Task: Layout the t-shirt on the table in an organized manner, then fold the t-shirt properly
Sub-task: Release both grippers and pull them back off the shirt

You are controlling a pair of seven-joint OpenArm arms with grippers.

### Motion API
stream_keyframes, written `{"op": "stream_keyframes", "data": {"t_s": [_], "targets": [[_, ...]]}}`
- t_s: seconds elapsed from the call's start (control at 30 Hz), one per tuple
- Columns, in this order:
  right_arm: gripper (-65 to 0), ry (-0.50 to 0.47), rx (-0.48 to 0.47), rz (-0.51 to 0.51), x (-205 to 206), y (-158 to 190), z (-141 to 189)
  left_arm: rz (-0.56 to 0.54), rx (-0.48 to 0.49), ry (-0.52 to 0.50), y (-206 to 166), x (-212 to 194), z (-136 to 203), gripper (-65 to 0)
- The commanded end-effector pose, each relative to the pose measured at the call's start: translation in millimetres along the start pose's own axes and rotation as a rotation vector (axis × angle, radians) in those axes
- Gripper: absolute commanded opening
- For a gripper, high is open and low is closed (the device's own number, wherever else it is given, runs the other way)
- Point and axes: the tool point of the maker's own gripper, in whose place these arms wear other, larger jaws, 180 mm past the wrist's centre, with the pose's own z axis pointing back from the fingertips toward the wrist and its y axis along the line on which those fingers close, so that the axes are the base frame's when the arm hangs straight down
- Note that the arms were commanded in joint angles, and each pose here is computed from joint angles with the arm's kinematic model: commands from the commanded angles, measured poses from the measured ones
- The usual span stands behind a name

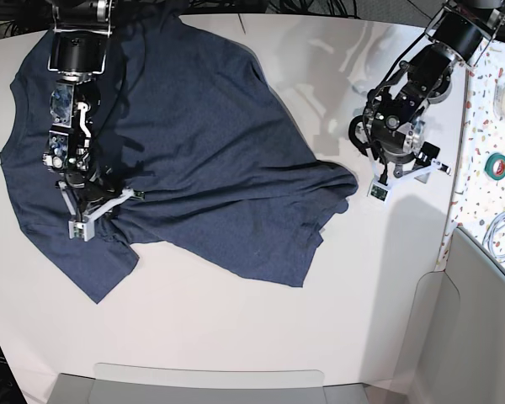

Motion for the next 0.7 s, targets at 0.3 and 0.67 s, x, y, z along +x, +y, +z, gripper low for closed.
{"op": "stream_keyframes", "data": {"t_s": [0.3, 0.67], "targets": [[-58.8, -0.212, 0.057, 0.022, 69.0, 32.9, 24.1, 0.177, -0.007, -0.129, 4.8, 40.7, 8.9, -30.6], [-44.6, -0.316, 0.087, 0.097, 63.7, 55.9, 84.2, 0.424, -0.223, -0.255, -10.9, 76.9, 20.1, -30.5]]}}
